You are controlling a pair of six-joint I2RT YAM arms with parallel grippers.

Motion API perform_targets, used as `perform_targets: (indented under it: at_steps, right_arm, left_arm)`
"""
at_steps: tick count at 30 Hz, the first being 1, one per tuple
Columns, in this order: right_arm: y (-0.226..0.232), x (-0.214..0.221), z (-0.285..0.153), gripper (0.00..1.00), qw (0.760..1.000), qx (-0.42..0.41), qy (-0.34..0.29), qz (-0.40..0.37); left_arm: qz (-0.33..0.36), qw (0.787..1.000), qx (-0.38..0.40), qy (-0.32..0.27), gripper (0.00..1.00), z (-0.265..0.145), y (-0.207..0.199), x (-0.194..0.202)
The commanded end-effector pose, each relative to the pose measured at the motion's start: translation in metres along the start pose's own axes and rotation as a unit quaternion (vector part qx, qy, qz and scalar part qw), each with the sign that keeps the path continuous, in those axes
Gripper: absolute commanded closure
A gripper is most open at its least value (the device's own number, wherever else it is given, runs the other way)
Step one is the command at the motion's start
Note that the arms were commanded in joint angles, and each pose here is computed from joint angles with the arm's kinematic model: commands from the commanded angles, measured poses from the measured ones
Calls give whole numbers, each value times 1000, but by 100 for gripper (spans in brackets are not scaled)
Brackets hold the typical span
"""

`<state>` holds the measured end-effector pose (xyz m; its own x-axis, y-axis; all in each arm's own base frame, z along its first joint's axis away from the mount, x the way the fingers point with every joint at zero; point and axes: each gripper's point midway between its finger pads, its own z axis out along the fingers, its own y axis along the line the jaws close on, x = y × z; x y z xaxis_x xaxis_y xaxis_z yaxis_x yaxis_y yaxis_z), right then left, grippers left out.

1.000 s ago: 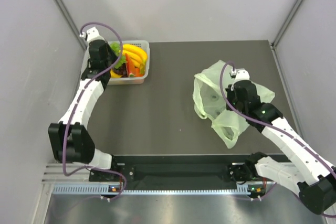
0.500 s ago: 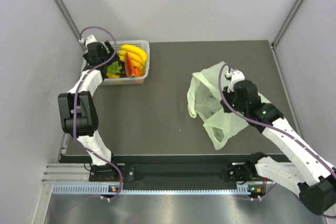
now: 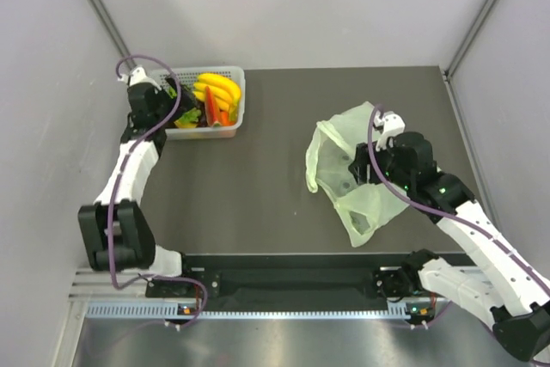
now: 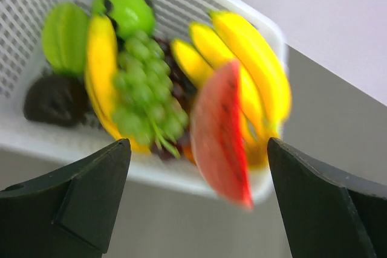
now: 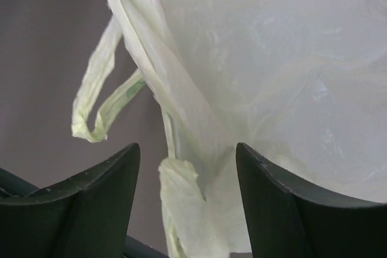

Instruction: Untie the knot of the plastic bag and take out the fruit

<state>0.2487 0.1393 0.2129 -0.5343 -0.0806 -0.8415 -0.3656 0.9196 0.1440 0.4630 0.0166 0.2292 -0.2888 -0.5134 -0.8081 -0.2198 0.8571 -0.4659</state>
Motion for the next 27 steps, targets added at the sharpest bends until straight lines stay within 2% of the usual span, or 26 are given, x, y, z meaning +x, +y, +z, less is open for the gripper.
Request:
perform_targets:
  at_steps: [1, 2, 5, 6, 8, 9, 15, 20, 24, 27]
  right_arm:
    - [17, -35, -14, 31, 997, -46, -69, 1]
    - [20, -35, -15, 30, 996, -53, -70, 0]
    - [27, -33, -14, 25, 995, -74, -68, 2]
    - [29, -32, -14, 19, 995, -79, -67, 2]
    - [31, -31, -15, 3, 994, -85, -65, 3]
    - [31, -31, -17, 0, 994, -86, -69, 4]
    - [42, -39, -40, 0, 987, -121, -106, 13]
    - [50, -42, -64, 0, 980, -148, -130, 15]
    - [50, -35, -81, 0, 977, -155, -145, 21]
    - [47, -30, -89, 0, 975, -153, -158, 32]
  left_arm:
    - [-20, 993, 115, 9, 1, -69, -46, 3]
    - [-20, 989, 143, 32, 1, -83, -50, 22]
    - [4, 977, 214, 15, 1, -141, -73, 20]
    - [19, 968, 249, 5, 1, -169, -86, 16]
    - [44, 964, 264, 8, 1, -196, -89, 19]
    - [59, 957, 283, -6, 1, -218, -97, 16]
    - [80, 944, 316, -45, 1, -277, -109, 12]
    - [83, 942, 320, -63, 1, -296, -109, 10]
    - [92, 929, 351, -74, 1, -319, -117, 10]
    - [93, 927, 355, -73, 1, -326, -119, 10]
